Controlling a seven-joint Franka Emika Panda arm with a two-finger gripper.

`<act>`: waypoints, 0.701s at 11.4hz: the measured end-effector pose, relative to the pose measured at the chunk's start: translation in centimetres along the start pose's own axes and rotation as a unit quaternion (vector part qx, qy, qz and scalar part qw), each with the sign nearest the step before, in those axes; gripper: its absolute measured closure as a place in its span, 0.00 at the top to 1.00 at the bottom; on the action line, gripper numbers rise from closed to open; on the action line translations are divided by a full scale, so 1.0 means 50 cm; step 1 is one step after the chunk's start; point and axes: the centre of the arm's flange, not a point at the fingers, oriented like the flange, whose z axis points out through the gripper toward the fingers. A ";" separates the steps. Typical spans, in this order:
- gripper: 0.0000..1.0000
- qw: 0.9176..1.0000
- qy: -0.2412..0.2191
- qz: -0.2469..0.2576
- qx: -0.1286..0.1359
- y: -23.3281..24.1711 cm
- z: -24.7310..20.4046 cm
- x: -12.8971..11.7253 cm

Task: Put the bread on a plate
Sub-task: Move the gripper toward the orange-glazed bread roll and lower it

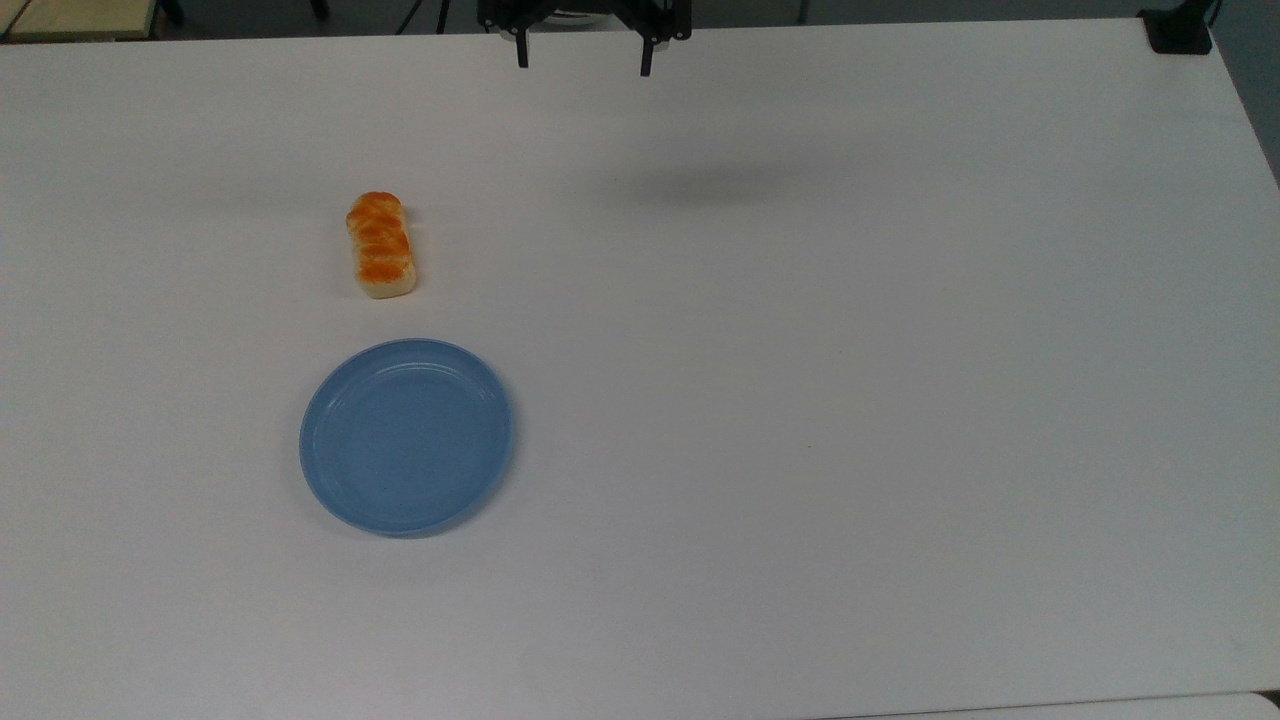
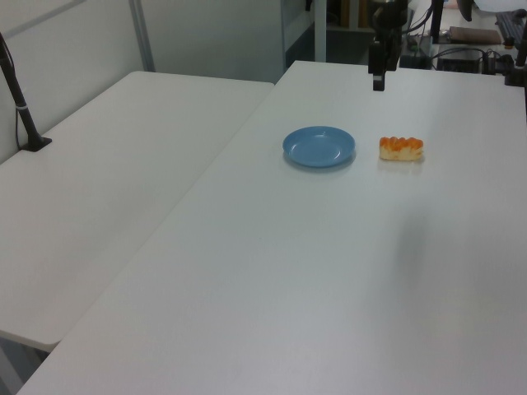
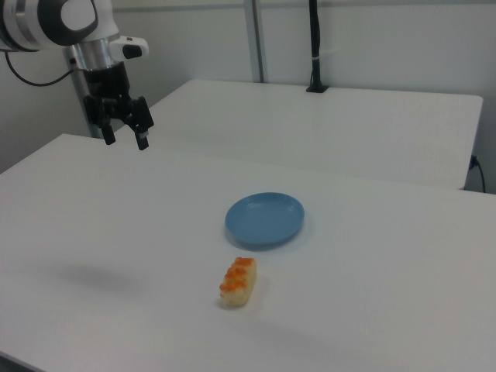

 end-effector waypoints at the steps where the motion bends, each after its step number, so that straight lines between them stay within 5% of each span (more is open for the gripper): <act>1: 1.00 1.000 -0.002 -0.001 0.000 -0.002 0.004 0.002; 8: 1.00 1.000 0.006 -0.002 0.001 0.037 -0.011 0.001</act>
